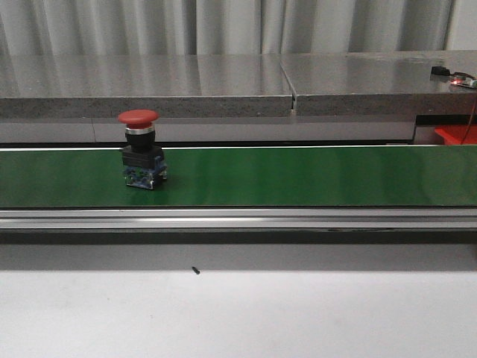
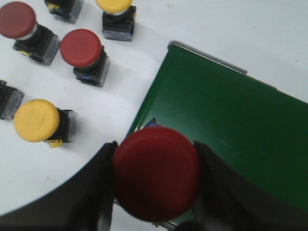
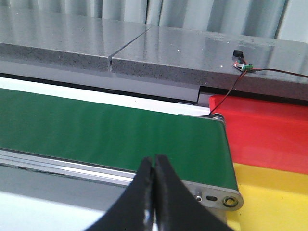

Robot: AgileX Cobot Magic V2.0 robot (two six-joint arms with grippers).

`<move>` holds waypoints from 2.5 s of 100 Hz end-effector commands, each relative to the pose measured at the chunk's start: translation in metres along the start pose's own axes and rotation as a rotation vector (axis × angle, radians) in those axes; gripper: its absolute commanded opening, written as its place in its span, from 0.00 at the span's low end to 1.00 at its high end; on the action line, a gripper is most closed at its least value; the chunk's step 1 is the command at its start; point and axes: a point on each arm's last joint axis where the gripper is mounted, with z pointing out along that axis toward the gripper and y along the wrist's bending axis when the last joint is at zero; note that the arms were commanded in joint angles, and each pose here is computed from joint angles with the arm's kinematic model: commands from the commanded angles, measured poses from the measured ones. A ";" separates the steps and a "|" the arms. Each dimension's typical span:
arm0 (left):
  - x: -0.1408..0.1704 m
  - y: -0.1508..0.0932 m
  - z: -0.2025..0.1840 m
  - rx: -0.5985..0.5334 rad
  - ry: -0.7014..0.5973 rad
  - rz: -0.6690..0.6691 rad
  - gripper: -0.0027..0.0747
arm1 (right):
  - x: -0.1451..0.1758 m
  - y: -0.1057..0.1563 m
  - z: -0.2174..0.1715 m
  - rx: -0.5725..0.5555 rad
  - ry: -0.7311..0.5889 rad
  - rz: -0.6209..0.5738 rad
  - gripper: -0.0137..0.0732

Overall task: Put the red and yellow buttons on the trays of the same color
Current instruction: 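Set the second red button on the belt with the left gripper and release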

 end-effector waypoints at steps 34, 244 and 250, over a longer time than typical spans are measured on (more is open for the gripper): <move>-0.020 -0.026 0.000 0.058 -0.071 0.046 0.09 | -0.014 -0.002 -0.003 0.016 -0.116 -0.013 0.08; 0.171 0.003 -0.161 0.391 -0.611 0.252 0.06 | -0.039 -0.004 -0.009 0.041 -0.292 -0.013 0.08; 0.178 0.006 -0.159 0.393 -0.620 0.251 0.01 | -0.051 -0.004 -0.012 0.037 -0.298 -0.013 0.08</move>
